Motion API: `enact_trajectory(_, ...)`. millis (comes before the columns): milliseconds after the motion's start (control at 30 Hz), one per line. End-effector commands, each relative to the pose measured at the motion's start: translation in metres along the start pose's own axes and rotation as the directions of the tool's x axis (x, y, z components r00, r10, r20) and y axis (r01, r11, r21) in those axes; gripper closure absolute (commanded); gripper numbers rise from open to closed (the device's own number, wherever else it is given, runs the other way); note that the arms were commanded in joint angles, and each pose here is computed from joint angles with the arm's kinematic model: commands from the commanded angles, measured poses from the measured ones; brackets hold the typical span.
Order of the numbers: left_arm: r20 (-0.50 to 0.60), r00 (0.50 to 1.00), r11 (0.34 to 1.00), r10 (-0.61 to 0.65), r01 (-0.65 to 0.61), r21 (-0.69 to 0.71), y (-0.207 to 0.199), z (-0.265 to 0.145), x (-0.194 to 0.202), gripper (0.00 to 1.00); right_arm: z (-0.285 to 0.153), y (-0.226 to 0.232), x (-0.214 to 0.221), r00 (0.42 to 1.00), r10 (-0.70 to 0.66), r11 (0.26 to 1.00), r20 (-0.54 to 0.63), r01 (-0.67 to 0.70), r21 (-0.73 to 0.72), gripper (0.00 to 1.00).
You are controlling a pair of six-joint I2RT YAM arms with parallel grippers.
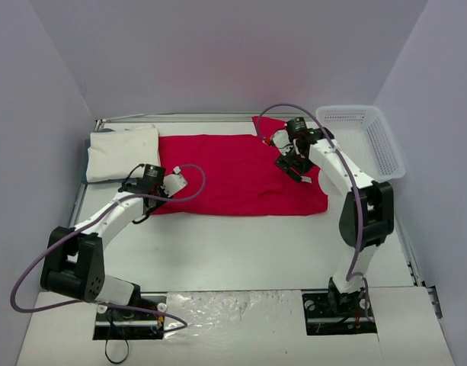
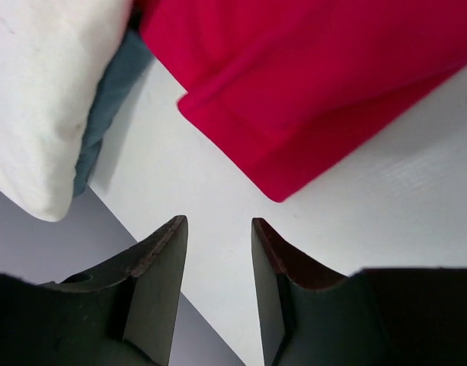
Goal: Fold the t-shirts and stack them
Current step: Fold the flattened tshirt in 1/3 of the way
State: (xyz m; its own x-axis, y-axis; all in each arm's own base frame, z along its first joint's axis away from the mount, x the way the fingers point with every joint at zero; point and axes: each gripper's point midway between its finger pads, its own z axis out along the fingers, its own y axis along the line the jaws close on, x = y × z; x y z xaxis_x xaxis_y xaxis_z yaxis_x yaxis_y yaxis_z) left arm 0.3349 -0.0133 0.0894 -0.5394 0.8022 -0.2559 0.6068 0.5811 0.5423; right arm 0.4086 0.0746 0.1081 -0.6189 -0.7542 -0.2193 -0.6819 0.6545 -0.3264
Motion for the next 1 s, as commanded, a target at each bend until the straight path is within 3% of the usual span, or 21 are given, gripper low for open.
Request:
enact_trajectory(0,0.009,1.0,0.998,0.028,-0.028,0.051,-0.014,-0.008,0.009,0.63,-0.029,0.003,0.02,0.999,0.034,0.999,0.018,-0.034,0.007,0.36)
enact_trajectory(267,-0.002,0.999,0.986,0.049,-0.048,0.16,-0.047,0.009,0.022,0.69,-0.044,0.004,0.051,0.996,0.087,0.996,0.02,-0.087,0.008,0.36)
enact_trajectory(633,-0.015,0.998,0.982,0.058,-0.054,0.179,-0.05,0.03,0.019,0.72,-0.035,0.019,0.078,0.994,0.112,0.993,-0.022,-0.112,-0.038,0.37)
enact_trajectory(733,-0.029,0.998,0.981,0.06,-0.053,0.184,-0.052,0.036,0.02,0.78,-0.031,0.021,0.088,0.992,0.114,0.992,-0.044,-0.117,-0.052,0.37)
enact_trajectory(800,-0.027,0.998,0.98,0.055,-0.049,0.192,-0.053,0.038,0.019,0.97,-0.026,0.028,0.097,0.992,0.105,0.991,-0.066,-0.11,-0.072,0.37)
enact_trajectory(967,-0.027,0.999,0.979,0.042,-0.036,0.199,-0.055,0.04,0.018,0.98,-0.013,0.037,0.115,0.987,0.089,0.989,-0.131,-0.104,-0.108,0.38)
